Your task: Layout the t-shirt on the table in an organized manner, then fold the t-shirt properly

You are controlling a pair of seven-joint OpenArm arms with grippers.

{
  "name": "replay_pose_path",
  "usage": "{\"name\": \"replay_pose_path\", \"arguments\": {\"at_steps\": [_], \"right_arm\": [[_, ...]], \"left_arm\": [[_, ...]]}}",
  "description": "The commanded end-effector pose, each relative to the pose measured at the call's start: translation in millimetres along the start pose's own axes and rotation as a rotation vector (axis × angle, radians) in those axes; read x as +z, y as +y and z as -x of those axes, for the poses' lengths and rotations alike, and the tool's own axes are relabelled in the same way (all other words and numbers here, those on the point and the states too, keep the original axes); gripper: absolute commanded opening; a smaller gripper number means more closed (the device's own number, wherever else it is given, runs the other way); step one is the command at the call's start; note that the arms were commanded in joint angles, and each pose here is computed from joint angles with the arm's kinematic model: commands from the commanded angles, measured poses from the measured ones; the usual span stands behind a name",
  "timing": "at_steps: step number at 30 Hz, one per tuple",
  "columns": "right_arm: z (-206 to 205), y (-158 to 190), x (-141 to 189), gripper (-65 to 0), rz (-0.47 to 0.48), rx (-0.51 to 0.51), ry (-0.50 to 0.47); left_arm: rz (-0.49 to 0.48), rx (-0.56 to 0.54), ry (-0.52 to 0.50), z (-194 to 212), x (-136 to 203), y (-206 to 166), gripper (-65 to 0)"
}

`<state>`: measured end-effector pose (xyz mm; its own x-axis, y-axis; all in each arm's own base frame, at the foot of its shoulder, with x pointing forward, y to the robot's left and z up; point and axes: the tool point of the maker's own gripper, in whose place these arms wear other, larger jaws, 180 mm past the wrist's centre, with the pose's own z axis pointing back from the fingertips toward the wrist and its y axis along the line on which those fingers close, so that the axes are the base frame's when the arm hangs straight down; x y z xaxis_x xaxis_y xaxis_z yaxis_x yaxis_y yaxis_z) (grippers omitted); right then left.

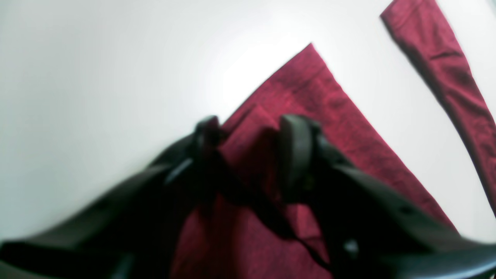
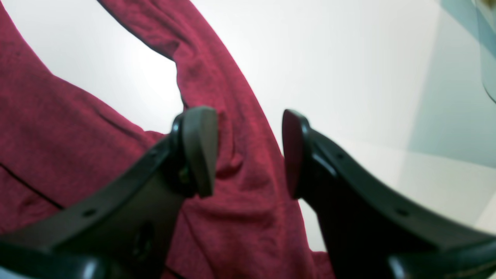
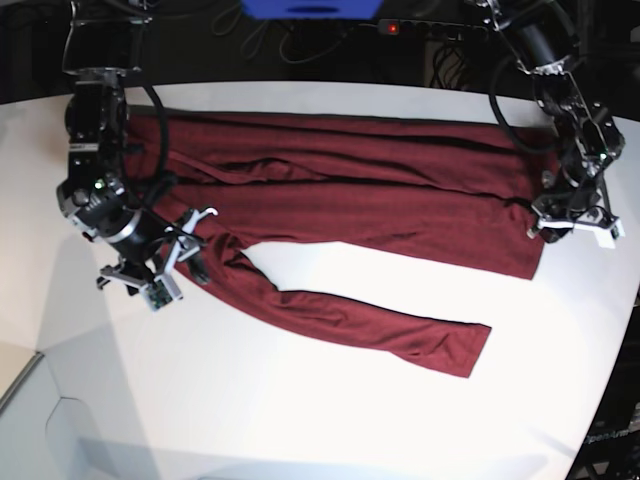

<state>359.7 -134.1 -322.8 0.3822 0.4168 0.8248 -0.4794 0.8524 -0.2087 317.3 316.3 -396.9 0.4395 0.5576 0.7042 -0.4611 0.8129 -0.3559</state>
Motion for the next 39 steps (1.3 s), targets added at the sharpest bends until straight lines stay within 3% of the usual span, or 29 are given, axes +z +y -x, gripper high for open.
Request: {"name": "replay_pose_path", "arguments": {"at_steps": [1, 11, 14, 17, 24, 32, 39], "right_arm": [[-17, -6, 2, -36.9, 0.012, 0.006, -0.058], [-16, -7, 3, -36.9, 0.012, 0.008, -0.055], [-16, -7, 3, -36.9, 0.012, 0.008, -0.055], [-16, -7, 3, -36.9, 0.012, 0.008, -0.055], [-16, -7, 3, -36.9, 0.014, 0.008, -0.055], [-16, -7, 3, -36.9, 0.012, 0.008, -0.055], [-17, -6, 2, -36.9, 0.012, 0.006, -0.058]], "left_arm": [[0.019, -0.008, -0.068, -26, 0, -8, -44.2], [0.014, 0.008, -0.006, -4, -9, -4, -44.7], [0.037, -0.018, -0.001, -3, -9, -15, -51.5], [0.043, -0.024, -0.014, -7, -7, -18, -64.7], [0.075, -0.049, -0.080, -23, 9, -35, -65.0], [0.105, -0.121, -0.204, -46, 55, -54, -65.0], [0.131, -0.128, -0.228, -39, 93, -53, -65.0]]}}
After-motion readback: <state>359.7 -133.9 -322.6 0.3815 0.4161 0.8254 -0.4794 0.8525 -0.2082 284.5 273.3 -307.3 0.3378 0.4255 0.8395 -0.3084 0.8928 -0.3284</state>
